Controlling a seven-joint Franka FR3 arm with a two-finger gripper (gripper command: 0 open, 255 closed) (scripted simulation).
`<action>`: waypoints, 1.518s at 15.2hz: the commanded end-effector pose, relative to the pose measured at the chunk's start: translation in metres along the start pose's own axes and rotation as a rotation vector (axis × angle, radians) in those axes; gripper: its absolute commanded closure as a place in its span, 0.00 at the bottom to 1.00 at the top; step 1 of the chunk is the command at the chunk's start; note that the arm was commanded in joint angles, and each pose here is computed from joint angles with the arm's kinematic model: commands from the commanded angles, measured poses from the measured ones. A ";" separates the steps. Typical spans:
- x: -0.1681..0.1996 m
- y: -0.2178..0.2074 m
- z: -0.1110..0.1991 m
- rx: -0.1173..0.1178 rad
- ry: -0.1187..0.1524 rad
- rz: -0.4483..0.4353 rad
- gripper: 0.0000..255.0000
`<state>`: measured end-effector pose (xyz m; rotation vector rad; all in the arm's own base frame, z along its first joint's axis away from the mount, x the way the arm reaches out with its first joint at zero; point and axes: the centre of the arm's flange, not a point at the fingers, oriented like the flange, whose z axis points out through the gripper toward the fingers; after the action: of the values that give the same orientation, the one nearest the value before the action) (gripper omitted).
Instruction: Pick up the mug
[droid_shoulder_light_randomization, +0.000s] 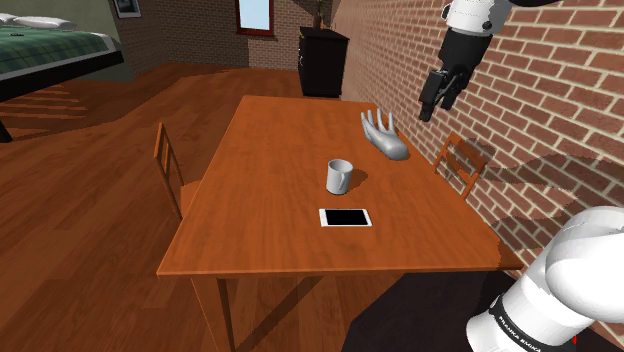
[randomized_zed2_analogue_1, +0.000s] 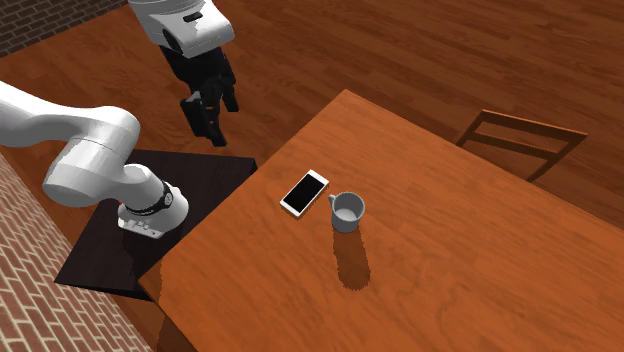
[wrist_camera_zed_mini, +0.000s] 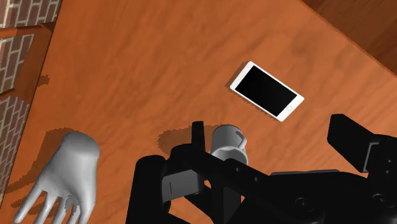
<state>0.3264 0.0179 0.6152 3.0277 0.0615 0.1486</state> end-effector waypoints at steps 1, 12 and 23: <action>0.000 0.000 0.000 0.000 0.000 0.000 0.00; 0.091 0.031 0.112 0.075 -0.005 -0.025 0.00; 0.183 0.052 0.227 0.150 -0.011 -0.049 0.00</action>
<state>0.5236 -0.0481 0.4250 3.1667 0.1481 0.1283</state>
